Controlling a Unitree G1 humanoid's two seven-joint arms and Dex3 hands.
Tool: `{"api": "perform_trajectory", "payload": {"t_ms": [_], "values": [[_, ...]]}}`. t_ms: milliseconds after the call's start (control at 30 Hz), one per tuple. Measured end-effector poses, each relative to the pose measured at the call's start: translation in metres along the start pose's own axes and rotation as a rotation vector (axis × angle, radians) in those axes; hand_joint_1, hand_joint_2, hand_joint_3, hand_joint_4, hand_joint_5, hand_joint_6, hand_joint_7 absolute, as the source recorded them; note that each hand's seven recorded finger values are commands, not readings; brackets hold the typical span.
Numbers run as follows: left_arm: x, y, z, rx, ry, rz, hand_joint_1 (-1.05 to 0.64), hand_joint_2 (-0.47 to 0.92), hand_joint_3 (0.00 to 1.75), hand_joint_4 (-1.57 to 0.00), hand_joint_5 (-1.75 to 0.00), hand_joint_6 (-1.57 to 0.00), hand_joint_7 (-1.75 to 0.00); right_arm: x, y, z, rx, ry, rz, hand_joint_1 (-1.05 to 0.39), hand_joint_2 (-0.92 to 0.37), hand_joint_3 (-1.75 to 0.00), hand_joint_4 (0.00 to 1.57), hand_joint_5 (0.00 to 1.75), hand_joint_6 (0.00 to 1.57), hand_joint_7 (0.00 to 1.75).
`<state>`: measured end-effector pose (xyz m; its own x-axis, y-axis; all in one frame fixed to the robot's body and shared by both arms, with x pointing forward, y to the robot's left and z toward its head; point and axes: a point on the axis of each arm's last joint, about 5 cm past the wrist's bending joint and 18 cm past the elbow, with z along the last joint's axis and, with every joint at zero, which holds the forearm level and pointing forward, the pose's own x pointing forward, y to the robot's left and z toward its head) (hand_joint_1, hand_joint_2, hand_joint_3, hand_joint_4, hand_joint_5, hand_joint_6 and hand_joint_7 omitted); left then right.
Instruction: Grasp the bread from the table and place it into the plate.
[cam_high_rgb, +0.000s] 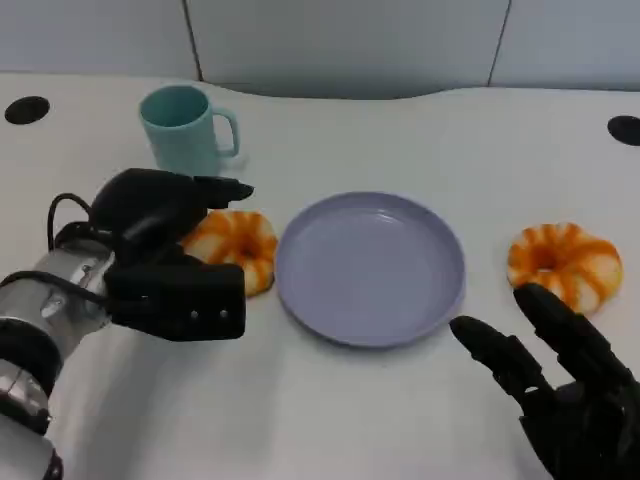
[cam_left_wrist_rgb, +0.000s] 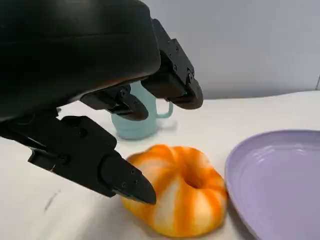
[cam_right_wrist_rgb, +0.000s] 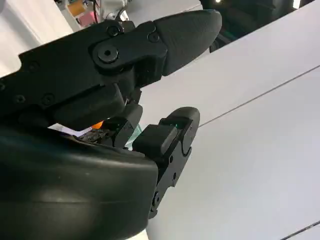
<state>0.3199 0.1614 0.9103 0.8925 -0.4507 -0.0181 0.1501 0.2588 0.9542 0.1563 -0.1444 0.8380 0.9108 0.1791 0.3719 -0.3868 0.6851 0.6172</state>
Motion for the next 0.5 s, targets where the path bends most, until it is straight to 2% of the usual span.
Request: {"api": "perform_trajectory", "payload": {"t_ms": [167,500], "values": [[0.003,-0.008,0.006,-0.057,0.027,-0.060,-0.37,0.74,0.01,-0.43,0.00,-0.40,0.00,-0.001,0.0019,-0.001,-0.016,0.002,0.008,-0.59,-0.92,-0.10,0.59,0.40,0.73,0.00],[0.004,-0.018,0.009,-0.042,0.093,-0.109,-0.34,0.74,0.00,-0.39,0.00,-0.40,0.00,-0.004,0.0035,0.000,-0.031,-0.003,0.006,-0.60,-0.92,-0.09,0.59,0.40,0.74,0.00]]}}
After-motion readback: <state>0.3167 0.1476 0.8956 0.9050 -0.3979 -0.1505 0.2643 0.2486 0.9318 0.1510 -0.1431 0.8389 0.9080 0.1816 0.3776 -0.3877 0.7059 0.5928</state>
